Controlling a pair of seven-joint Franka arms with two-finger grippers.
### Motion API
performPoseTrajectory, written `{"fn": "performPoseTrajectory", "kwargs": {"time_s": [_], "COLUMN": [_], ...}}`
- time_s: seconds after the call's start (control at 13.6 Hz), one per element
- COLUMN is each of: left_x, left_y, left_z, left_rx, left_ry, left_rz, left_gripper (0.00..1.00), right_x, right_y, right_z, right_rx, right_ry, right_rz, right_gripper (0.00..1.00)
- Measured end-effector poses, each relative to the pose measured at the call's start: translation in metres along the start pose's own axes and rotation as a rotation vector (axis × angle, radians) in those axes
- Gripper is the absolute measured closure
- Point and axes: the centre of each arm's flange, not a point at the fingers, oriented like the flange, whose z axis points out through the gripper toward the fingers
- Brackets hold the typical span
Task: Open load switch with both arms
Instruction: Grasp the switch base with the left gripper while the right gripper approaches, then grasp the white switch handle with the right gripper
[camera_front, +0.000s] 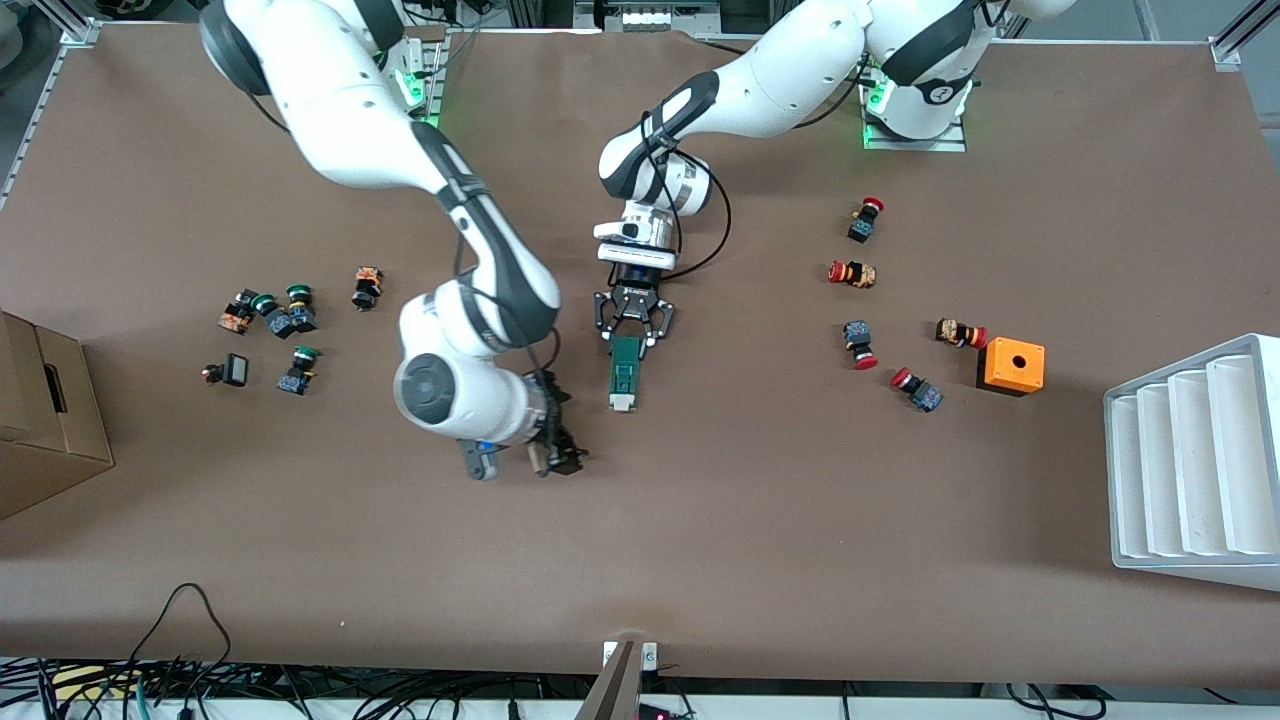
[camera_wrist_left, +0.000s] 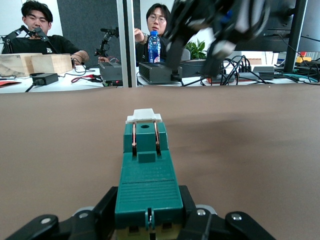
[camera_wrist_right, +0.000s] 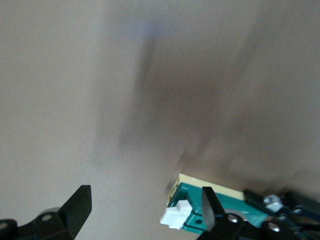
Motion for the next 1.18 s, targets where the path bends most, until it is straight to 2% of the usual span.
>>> {"fn": "performPoseTrajectory", "kwargs": {"time_s": [0.15, 0.22, 0.29, 0.37, 0.44, 0.74, 1.18], "left_x": [0.000, 0.000, 0.000, 0.000, 0.000, 0.000, 0.000], "left_y": [0.000, 0.000, 0.000, 0.000, 0.000, 0.000, 0.000], "left_z": [0.000, 0.000, 0.000, 0.000, 0.000, 0.000, 0.000], "left_rx": [0.000, 0.000, 0.000, 0.000, 0.000, 0.000, 0.002], "left_ry": [0.000, 0.000, 0.000, 0.000, 0.000, 0.000, -0.001], "left_rz": [0.000, 0.000, 0.000, 0.000, 0.000, 0.000, -0.003], "left_gripper": [0.47, 0.47, 0.47, 0.47, 0.47, 0.47, 0.47], "right_x": [-0.017, -0.022, -0.025, -0.027, -0.027, -0.030, -0.033], "right_y": [0.006, 0.008, 0.009, 0.009, 0.009, 0.011, 0.013], "right_z": [0.023, 0.027, 0.028, 0.027, 0.027, 0.033, 0.038], "right_rx": [0.000, -0.002, -0.003, -0.002, -0.002, -0.016, -0.022], "right_ry": [0.005, 0.006, 0.006, 0.005, 0.005, -0.006, -0.003], "right_rz": [0.028, 0.043, 0.058, 0.078, 0.099, 0.166, 0.217], "right_gripper": [0.04, 0.10, 0.11, 0.16, 0.28, 0.33, 0.34]}}
